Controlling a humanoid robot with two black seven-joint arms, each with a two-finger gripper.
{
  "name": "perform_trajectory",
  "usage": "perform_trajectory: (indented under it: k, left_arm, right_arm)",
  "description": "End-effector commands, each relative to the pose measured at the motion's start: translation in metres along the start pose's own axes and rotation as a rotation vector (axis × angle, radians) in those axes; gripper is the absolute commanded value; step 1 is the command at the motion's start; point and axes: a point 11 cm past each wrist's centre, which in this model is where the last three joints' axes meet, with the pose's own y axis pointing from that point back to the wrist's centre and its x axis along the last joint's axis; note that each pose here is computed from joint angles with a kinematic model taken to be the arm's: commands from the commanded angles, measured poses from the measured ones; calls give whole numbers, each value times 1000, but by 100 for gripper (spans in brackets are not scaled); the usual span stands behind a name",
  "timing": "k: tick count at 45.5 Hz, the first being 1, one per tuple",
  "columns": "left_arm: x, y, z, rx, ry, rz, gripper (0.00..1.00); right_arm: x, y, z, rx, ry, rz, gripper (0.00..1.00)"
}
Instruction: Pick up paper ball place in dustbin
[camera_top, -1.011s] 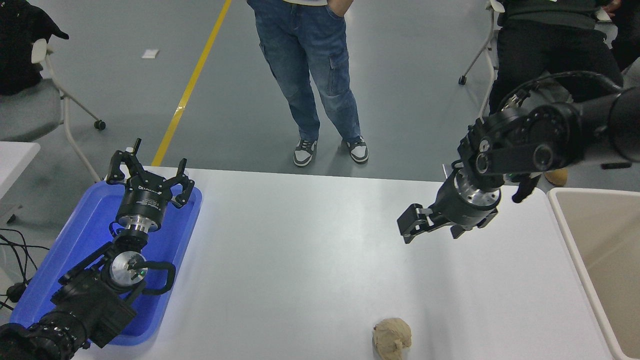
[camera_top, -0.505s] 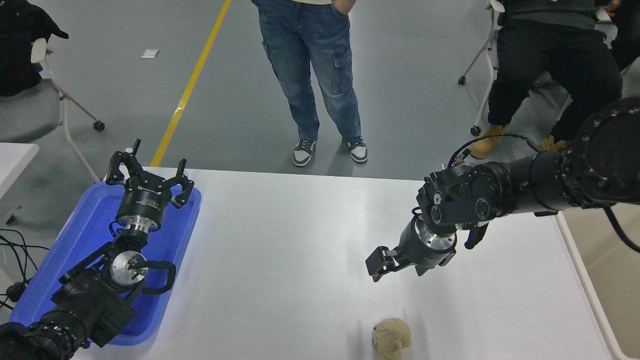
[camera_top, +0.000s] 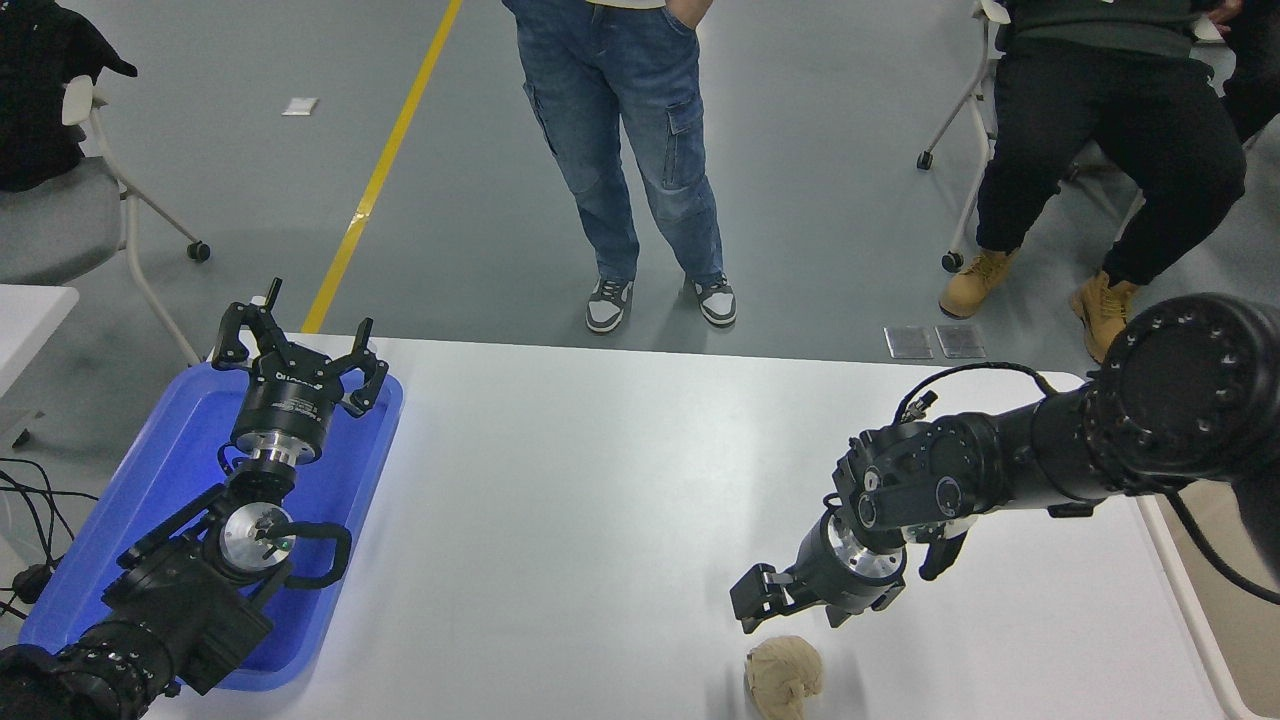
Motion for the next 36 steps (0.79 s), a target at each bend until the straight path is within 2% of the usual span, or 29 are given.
perform_trajectory:
  k: [1,27,30,34,36]
  left_arm:
    - [-1,0,0,0,1,-2,100]
    - [0,0,0,-1,1,-1,100]
    - [0,0,0,-1,0,0,100]
    - [0,0,0,-1,0,0,100]
    - [0,0,0,-1,0,0,100]
  right_arm:
    - [-9,-10,3,5,-12,-21,100]
    - [-37,-33,12,-2,2,-81,100]
    - [-36,-36,14,-6,22,-56,100]
    - [-33,-37,15,-10,48,-17,93]
    - [-32,-37,15,-13,62,-7,85]
